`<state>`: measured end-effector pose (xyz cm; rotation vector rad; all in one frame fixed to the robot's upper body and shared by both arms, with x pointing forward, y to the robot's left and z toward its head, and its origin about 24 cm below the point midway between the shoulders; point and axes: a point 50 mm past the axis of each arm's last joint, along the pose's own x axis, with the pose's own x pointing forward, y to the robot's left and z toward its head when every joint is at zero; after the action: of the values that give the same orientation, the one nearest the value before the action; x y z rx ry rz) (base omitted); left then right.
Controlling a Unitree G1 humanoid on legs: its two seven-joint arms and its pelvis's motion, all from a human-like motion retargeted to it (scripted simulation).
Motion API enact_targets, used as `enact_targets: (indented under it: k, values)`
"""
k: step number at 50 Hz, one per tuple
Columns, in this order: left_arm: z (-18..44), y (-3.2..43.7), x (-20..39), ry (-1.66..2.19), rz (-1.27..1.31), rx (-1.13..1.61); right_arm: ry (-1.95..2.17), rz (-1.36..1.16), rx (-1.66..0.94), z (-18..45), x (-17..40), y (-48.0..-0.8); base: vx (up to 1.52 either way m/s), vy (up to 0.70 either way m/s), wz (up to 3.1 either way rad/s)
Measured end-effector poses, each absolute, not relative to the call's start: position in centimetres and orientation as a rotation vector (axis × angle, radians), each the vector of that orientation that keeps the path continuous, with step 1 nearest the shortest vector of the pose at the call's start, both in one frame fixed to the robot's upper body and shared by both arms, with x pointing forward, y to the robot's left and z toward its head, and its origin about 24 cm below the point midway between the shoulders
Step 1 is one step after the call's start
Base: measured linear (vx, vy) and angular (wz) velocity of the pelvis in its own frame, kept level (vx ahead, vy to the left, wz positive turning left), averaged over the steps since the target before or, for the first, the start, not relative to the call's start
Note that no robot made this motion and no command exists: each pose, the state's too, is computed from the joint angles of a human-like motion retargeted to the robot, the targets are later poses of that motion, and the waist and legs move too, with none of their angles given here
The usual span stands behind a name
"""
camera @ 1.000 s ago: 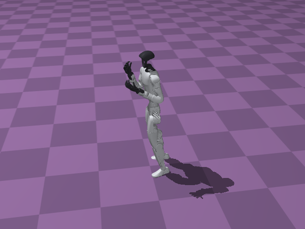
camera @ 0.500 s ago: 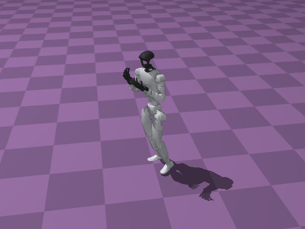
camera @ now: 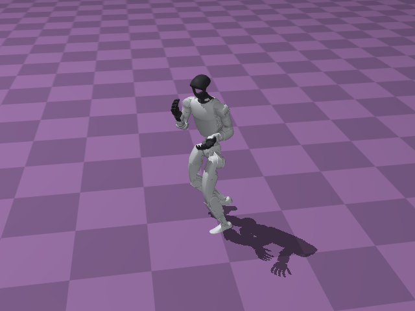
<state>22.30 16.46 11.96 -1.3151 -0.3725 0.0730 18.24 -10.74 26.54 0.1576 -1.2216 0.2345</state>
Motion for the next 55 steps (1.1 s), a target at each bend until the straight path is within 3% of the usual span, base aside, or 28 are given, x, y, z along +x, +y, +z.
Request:
enact_targets:
  k: [2, 5, 7, 12, 16, 18, 20, 22, 25, 28, 30, 33, 35, 37, 40, 42, 43, 45, 47, 50, 51, 55]
  values:
    - [12.1, 18.1, 21.0, -0.472, 0.121, -1.449, -1.106, 0.260, 0.166, 24.4, 17.6, -11.6, 0.17, 0.05, -1.82]
    - [13.7, 19.7, 17.8, -0.752, -0.131, -1.823, -0.890, 0.385, 0.274, 21.2, 15.7, -12.4, 0.22, 0.00, -1.97]
    - [15.0, 20.3, 17.4, -0.770, -0.179, -1.695, -0.817, 0.376, 0.242, 20.4, 15.0, -13.5, 0.21, -0.09, -1.76]
    - [24.9, 20.9, 21.5, -0.950, 0.026, -0.797, -0.781, 0.286, -0.130, 20.6, 16.7, -15.8, 0.15, -0.16, -0.91]
    - [37.6, 19.0, 30.2, -1.214, 0.538, 0.633, -0.945, 0.157, -0.320, 23.4, 17.5, -17.8, -0.03, -0.20, 0.53]
    - [43.9, 21.7, 33.6, -0.983, 0.800, 1.486, -1.089, 0.081, -0.320, 25.6, 16.9, -18.6, -0.12, -0.13, 0.04]
    - [47.1, 25.5, 34.1, -0.506, 0.927, 2.060, -1.227, 0.043, -0.296, 27.2, 16.4, -18.2, -0.11, -0.08, -0.77]
    - [48.4, 27.4, 33.2, -0.336, 0.959, 1.966, -1.325, 0.032, -0.316, 28.4, 16.1, -17.4, -0.02, -0.06, -1.05]
    - [50.6, 22.7, 31.6, -0.788, 0.830, 1.551, -1.429, -0.009, -0.317, 29.8, 15.7, -17.0, 0.16, -0.07, -0.69]
    - [42.3, 15.0, 32.3, -1.194, 0.449, 1.269, -1.393, -0.023, -0.347, 29.7, 16.2, -16.1, 0.30, -0.05, -0.01]
    - [34.7, 13.2, 31.2, -1.182, 0.160, 0.935, -1.366, -0.001, -0.366, 29.8, 17.4, -15.0, 0.28, -0.04, 0.19]
    - [23.1, 14.0, 28.6, -0.759, -0.222, 0.158, -1.322, -0.025, -0.477, 30.6, 21.1, -12.3, 0.23, -0.03, -0.33]
    - [16.9, 15.1, 26.3, -0.510, -0.274, -0.288, -1.265, -0.065, -0.633, 32.0, 24.6, -10.3, 0.23, -0.01, -0.68]
    - [13.3, 16.4, 23.8, -0.388, -0.241, -0.517, -1.154, -0.108, -0.866, 34.6, 29.8, -8.9, 0.20, 0.06, -0.42]
    - [11.9, 18.2, 21.4, -0.364, -0.236, -0.699, -0.808, -0.329, -1.370, 38.6, 37.9, -12.0, 0.10, 0.05, 0.10]
    - [13.0, 18.5, 21.4, -0.403, -0.269, -0.733, -0.362, -0.421, -1.757, 39.4, 40.0, -18.3, 0.01, 0.04, 0.86]
    - [13.8, 18.5, 21.7, -0.433, -0.282, -0.706, -0.166, -0.479, -1.780, 39.7, 39.7, -22.1, -0.01, 0.02, 1.33]
    - [15.4, 18.9, 22.3, -0.490, -0.284, -0.621, -0.049, -0.620, -1.575, 41.1, 37.7, -27.4, 0.02, -0.02, 1.42]
    - [15.9, 20.1, 22.6, -0.530, -0.202, -0.539, -0.325, -0.591, -1.197, 42.6, 36.8, -26.9, 0.10, -0.08, 0.90]
    - [15.3, 23.0, 22.3, -0.550, 0.041, -0.444, -0.756, -0.397, -0.754, 39.6, 36.1, -21.5, 0.13, -0.15, 0.32]
    - [14.9, 23.8, 22.0, -0.550, 0.116, -0.449, -0.831, -0.343, -0.726, 37.3, 35.7, -19.2, 0.10, -0.18, 0.28]
    - [13.8, 24.4, 21.5, -0.582, 0.205, -0.707, -0.973, -0.059, -0.455, 29.6, 30.9, -14.1, 0.00, -0.17, 0.72]
